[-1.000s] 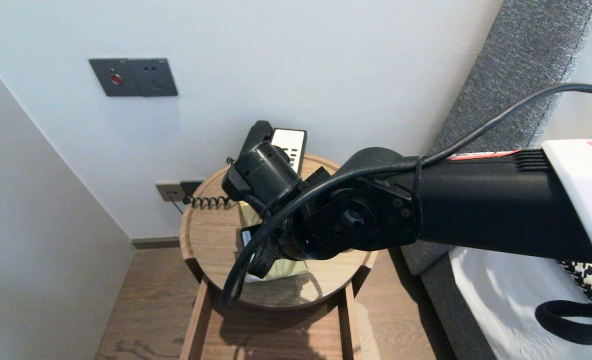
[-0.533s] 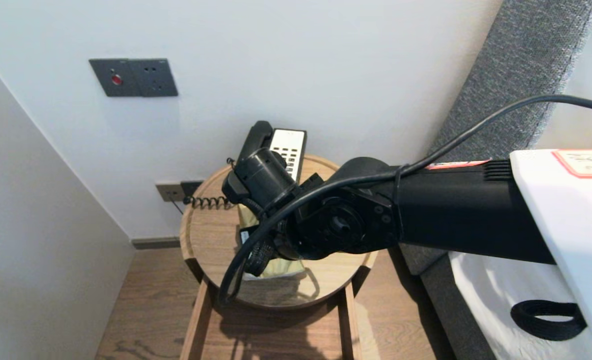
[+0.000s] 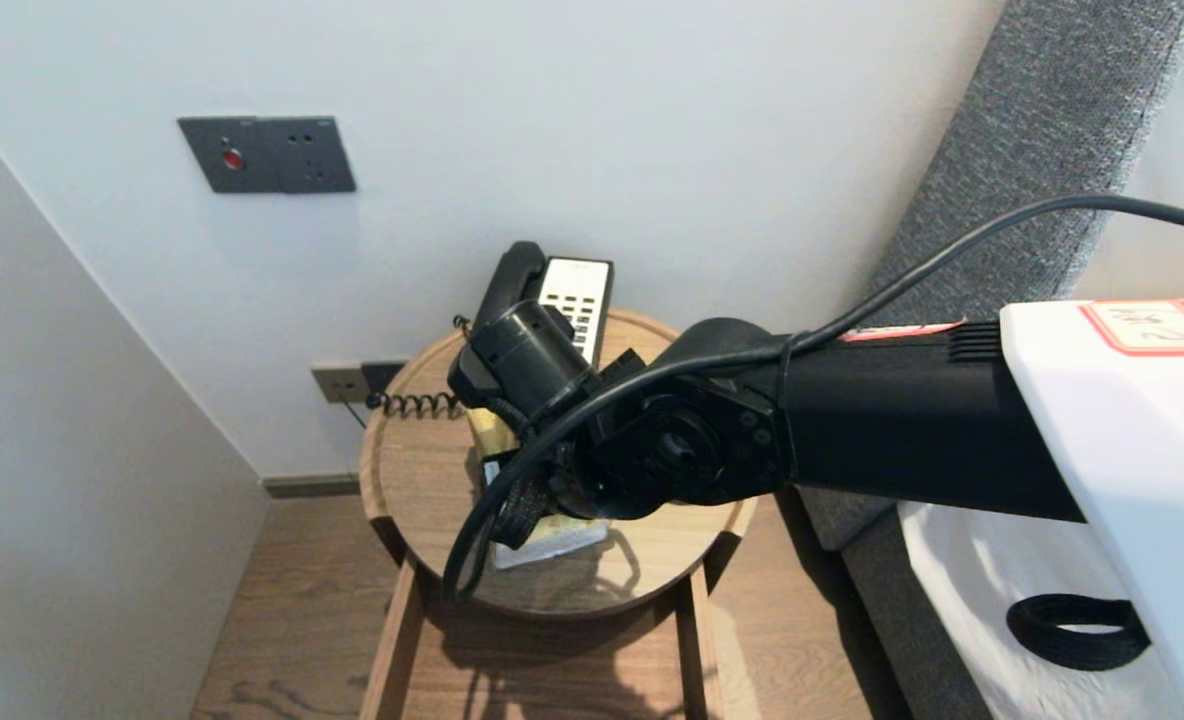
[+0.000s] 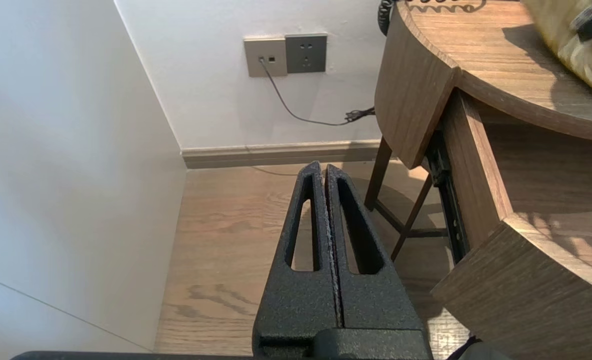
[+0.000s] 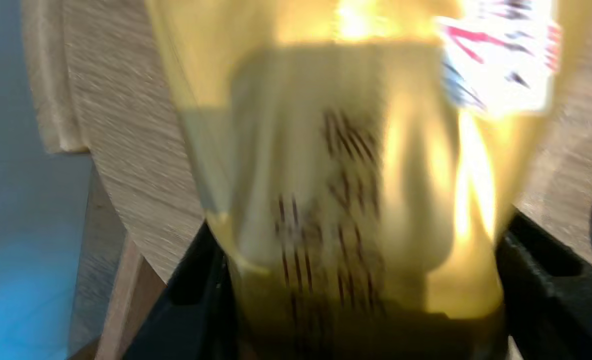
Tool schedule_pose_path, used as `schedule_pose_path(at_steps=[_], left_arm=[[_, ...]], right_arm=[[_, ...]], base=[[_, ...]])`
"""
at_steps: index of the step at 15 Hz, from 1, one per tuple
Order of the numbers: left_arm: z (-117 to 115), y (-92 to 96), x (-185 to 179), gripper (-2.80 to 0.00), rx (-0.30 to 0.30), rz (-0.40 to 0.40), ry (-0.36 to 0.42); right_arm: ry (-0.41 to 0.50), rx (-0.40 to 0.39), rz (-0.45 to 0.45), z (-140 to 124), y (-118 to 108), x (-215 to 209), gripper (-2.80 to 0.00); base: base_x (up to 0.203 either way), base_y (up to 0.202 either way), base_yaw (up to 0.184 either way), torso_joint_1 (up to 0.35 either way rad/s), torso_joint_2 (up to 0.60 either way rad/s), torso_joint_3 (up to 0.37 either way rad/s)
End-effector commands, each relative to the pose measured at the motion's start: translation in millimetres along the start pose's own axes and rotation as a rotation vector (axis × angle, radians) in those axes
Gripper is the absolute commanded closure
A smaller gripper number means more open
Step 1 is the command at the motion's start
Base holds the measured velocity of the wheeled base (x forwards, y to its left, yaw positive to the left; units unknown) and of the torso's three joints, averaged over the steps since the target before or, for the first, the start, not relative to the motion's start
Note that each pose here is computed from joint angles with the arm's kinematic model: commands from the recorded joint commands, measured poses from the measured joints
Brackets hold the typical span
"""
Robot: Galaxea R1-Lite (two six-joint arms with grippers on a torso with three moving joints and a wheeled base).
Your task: Take the tissue out of the drawer one by one and place them on the table, then close the nightstand drawer
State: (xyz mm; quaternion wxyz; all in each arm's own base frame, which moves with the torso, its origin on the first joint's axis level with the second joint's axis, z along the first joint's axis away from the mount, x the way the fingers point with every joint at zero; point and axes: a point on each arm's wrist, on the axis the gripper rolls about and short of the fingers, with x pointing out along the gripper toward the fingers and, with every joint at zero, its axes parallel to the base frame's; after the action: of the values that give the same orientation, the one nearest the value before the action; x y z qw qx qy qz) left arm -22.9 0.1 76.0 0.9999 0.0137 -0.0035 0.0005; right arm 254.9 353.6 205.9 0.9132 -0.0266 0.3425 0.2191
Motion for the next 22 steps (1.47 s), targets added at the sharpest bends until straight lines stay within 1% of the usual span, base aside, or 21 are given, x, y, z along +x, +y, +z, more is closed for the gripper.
schedule_pose_path(at_steps=[1,6,9,11,12,14,15,18,19,20,21,22], left_arm=[[0,0.0,0,0.0,0.0,0.001,0.001],[0,0.0,0,0.0,0.0,0.001,0.001],[0,0.0,0,0.0,0.0,0.001,0.001],[0,0.0,0,0.0,0.0,0.001,0.001],[0,0.0,0,0.0,0.0,0.001,0.001],[0,0.0,0,0.0,0.0,0.001,0.001],[0,0.0,0,0.0,0.0,0.001,0.001],[0,0.0,0,0.0,0.0,0.001,0.001],[0,0.0,0,0.0,0.0,0.001,0.001],[0,0.0,0,0.0,0.0,0.001,0.001],[0,0.0,0,0.0,0.0,0.002,0.001],[0,0.0,0,0.0,0.0,0.001,0.001]], right_arm=[[-0.012,0.006,0.005,2,1,-2,-2.8],[-0.055,0.003,0.027,10,0,-19,-2.8],[-0.113,0.021,0.051,23,-5,-49,-2.8],[-0.162,0.029,0.034,31,-9,-71,-2.8],[-0.182,0.034,0.028,33,-11,-81,0.0],[-0.213,0.049,0.038,39,-18,-109,0.0],[-0.213,0.055,0.045,40,-22,-121,0.0],[-0.162,0.102,0.078,31,-23,-149,0.0],[-0.131,0.14,0.117,28,-28,-164,0.0],[-0.065,0.192,0.196,25,-33,-176,0.0],[0.018,0.237,0.271,21,-38,-185,0.0],[0.107,0.28,0.308,15,-45,-191,0.0]], base=[[0.0,0.0,0.0,0.0,0.0,0.0],[0.0,0.0,0.0,0.0,0.0,0.0],[0.0,0.0,0.0,0.0,0.0,0.0],[0.0,0.0,0.0,0.0,0.0,0.0],[0.0,0.0,0.0,0.0,0.0,0.0],[0.0,0.0,0.0,0.0,0.0,0.0],[0.0,0.0,0.0,0.0,0.0,0.0],[0.0,0.0,0.0,0.0,0.0,0.0],[0.0,0.0,0.0,0.0,0.0,0.0],[0.0,0.0,0.0,0.0,0.0,0.0],[0.0,0.0,0.0,0.0,0.0,0.0],[0.0,0.0,0.0,0.0,0.0,0.0]])
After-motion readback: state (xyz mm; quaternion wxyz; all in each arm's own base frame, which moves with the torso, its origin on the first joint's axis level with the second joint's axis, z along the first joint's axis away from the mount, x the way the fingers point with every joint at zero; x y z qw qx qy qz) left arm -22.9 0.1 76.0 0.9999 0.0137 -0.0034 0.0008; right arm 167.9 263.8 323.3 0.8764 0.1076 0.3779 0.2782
